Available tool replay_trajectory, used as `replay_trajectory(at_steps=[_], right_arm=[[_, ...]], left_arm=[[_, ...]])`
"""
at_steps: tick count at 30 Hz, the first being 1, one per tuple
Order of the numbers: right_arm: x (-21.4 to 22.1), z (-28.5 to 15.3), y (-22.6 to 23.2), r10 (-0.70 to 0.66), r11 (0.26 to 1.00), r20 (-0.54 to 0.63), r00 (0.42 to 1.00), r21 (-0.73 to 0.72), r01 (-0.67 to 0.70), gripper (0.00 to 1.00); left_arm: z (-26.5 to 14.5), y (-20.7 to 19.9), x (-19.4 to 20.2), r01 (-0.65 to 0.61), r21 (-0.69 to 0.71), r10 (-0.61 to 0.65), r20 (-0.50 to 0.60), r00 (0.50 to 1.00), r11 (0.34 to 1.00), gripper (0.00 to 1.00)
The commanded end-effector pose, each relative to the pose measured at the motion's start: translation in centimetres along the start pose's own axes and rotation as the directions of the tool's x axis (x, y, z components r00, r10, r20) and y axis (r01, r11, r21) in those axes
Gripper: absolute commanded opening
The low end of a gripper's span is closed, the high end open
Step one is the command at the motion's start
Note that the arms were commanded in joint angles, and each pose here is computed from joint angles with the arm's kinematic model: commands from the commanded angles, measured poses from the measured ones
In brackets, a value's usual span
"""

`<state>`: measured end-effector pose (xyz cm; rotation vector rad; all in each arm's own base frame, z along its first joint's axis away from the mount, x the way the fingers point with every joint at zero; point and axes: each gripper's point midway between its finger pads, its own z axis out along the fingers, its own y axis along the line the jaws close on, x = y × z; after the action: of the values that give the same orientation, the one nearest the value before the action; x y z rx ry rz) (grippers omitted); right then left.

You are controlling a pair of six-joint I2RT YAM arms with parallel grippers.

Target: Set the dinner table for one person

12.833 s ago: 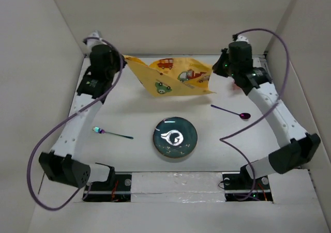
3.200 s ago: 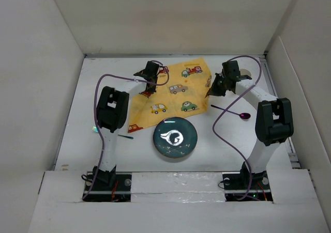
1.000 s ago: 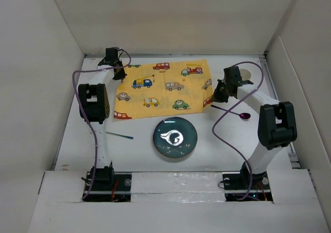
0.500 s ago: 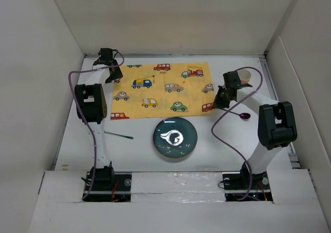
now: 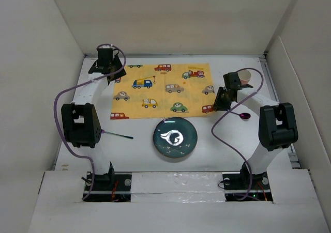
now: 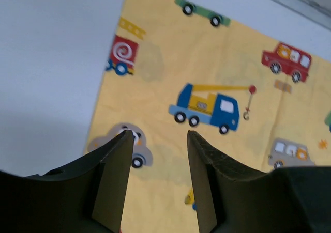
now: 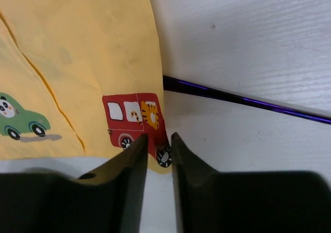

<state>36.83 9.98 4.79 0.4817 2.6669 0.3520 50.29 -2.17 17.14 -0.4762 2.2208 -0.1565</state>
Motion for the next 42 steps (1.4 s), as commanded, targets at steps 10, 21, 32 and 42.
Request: replay_trajectory(at_steps=[10, 21, 32, 42], right_arm=[[0.2, -10.4, 3.9, -0.062, 0.973, 0.197, 0.979, -0.207, 0.103, 0.02], [15.3, -8.3, 7.0, -0.149, 0.828, -0.101, 0.984, -0.557, 0.068, 0.73], [19.0, -2.2, 8.8, -0.098, 0.843, -0.251, 0.963, -0.536, -0.054, 0.53], [18.9, -8.9, 10.6, -0.199, 0.811, -0.264, 0.944, -0.584, 0.007, 0.0]], left_arm=[[-11.9, -6.8, 3.9, -0.028, 0.379, 0.032, -0.004, 0.999, 0.925, 0.0], [-21.1, -12.4, 7.6, -0.087, 0.601, 0.081, 0.038, 0.996, 0.794, 0.05], [-22.0, -11.5, 8.1, -0.118, 0.59, 0.11, 0.049, 0.993, 0.798, 0.3], [-24.9, -10.5, 4.7, -0.202, 0.532, 0.13, 0.17, 0.977, 0.822, 0.32]])
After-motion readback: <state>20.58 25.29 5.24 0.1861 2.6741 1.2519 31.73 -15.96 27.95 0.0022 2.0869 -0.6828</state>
